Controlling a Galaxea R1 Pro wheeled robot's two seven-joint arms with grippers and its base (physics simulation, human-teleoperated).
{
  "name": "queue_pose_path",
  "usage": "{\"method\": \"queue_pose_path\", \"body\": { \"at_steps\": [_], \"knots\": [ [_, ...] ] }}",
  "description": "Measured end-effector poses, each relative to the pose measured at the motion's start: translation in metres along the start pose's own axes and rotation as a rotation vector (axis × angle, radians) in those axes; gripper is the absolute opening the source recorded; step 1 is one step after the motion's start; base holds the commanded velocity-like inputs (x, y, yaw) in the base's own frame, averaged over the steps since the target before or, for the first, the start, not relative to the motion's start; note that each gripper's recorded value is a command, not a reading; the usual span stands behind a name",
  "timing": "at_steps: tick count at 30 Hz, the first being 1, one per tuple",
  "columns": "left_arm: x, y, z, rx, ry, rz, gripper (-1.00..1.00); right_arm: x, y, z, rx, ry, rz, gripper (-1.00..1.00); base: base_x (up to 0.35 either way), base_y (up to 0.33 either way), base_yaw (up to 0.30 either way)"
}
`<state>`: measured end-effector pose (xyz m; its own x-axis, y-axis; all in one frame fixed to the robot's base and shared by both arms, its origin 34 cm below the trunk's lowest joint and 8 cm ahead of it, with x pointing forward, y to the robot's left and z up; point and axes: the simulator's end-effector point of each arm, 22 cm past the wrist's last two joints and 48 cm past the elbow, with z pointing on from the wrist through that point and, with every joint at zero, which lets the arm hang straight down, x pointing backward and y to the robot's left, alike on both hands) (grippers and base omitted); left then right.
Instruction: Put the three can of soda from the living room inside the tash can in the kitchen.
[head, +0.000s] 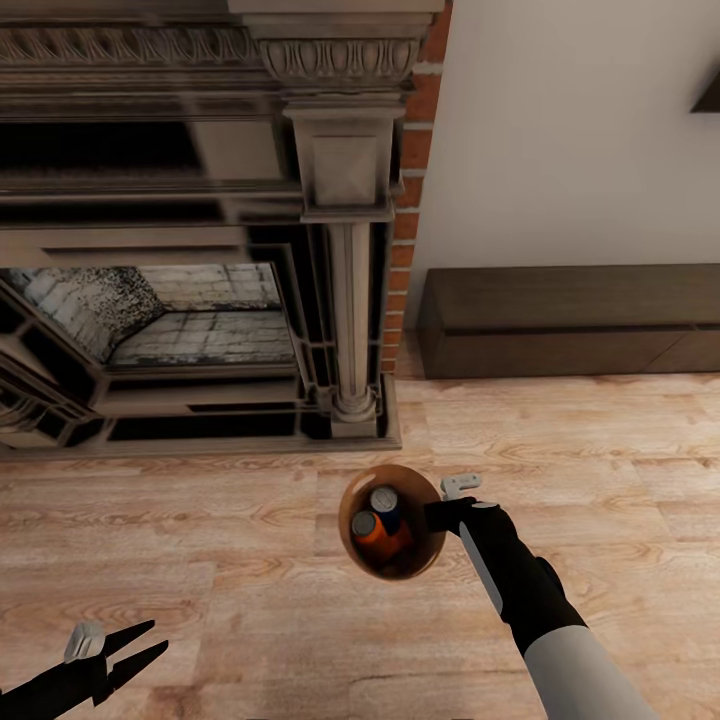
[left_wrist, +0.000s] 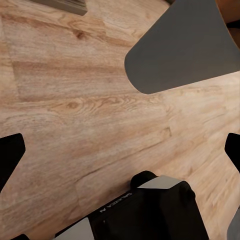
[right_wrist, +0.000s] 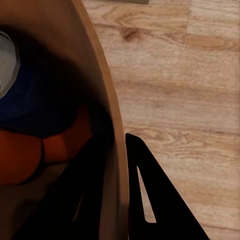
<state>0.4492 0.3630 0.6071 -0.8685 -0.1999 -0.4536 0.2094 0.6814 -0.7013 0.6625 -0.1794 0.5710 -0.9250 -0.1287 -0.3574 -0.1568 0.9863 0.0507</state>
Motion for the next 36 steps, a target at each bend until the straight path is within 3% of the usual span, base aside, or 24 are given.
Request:
{"method": "queue_pose_path", "body": {
  "at_steps": [20, 25, 28, 29, 32, 36],
  "knots": [
    [0.014, 0.021, 0.018, 0.003, -0.001, 0.001, 1.0, 0.011, -0.001, 0.029, -0.002, -0.001, 0.002, -1.0, 0.0, 0.0, 0.0],
    [0.017, 0.023, 0.021, 0.008, 0.0, 0.002, 1.0, 0.004, -0.001, 0.033, -0.005, -0.035, 0.003, -1.0, 0.0, 0.0, 0.0],
    [0.017, 0.016, 0.021, 0.042, 0.001, 0.004, 1.0, 0.002, 0.0, 0.033, -0.007, -0.047, 0.004, -1.0, 0.0, 0.0, 0.0],
    [0.017, 0.005, 0.02, 0.091, 0.003, 0.006, 1.0, 0.002, 0.0, 0.033, -0.007, -0.05, 0.003, -1.0, 0.0, 0.0, 0.0],
    [0.016, -0.005, 0.019, 0.139, 0.002, 0.007, 1.0, 0.001, 0.0, 0.033, -0.006, -0.052, 0.003, -1.0, 0.0, 0.0, 0.0],
    [0.016, -0.004, 0.019, 0.141, 0.0, 0.009, 1.0, 0.001, 0.001, 0.035, -0.008, -0.053, 0.004, -1.0, 0.0, 0.0, 0.0]
  ]
}}
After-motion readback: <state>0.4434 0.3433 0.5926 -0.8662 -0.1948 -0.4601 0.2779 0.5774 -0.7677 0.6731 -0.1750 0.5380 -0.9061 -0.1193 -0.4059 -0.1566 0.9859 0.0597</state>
